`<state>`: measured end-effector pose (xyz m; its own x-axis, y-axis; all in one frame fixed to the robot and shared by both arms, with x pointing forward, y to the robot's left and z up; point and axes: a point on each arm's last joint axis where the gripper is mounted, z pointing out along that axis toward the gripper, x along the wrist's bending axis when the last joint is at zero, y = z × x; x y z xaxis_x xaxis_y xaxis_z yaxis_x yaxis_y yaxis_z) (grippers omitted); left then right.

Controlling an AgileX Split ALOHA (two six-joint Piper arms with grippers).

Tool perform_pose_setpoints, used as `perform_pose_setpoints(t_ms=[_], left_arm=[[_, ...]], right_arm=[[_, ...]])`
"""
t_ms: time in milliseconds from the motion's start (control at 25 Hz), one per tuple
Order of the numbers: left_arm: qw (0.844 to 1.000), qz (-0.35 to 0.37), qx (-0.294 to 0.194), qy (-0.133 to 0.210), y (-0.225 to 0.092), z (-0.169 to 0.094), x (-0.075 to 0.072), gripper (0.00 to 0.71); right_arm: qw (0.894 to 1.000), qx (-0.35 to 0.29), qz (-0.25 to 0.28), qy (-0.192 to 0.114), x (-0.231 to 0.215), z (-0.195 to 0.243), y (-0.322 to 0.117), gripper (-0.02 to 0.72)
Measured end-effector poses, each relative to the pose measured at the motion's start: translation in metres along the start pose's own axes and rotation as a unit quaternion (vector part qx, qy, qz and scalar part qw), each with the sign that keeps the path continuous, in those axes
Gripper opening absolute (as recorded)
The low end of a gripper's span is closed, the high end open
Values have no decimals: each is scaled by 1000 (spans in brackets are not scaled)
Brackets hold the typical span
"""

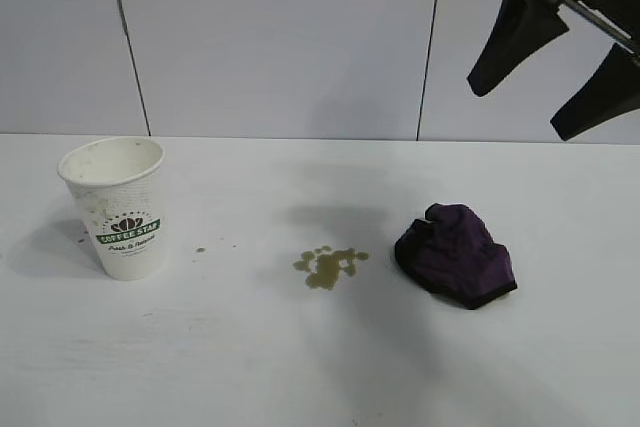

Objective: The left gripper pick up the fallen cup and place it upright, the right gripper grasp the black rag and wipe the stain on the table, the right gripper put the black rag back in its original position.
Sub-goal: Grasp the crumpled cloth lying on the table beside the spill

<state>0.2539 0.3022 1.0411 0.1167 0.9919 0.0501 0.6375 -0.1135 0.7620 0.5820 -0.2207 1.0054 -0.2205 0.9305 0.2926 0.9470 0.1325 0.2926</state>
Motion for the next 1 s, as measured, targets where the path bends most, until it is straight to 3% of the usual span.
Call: perform_pose_setpoints(t_ms=[240,560,1000], left_arm=[[1000,0,-1,0,0,0,0,694],[1000,0,-1,0,0,0,0,694],[1000,0,-1,0,0,0,0,694]], right_arm=[[998,31,7,-53,0,39,15,587],[997,35,25,-64,-14,80,19,587],[996,16,8,-85,-22,93,23,587]])
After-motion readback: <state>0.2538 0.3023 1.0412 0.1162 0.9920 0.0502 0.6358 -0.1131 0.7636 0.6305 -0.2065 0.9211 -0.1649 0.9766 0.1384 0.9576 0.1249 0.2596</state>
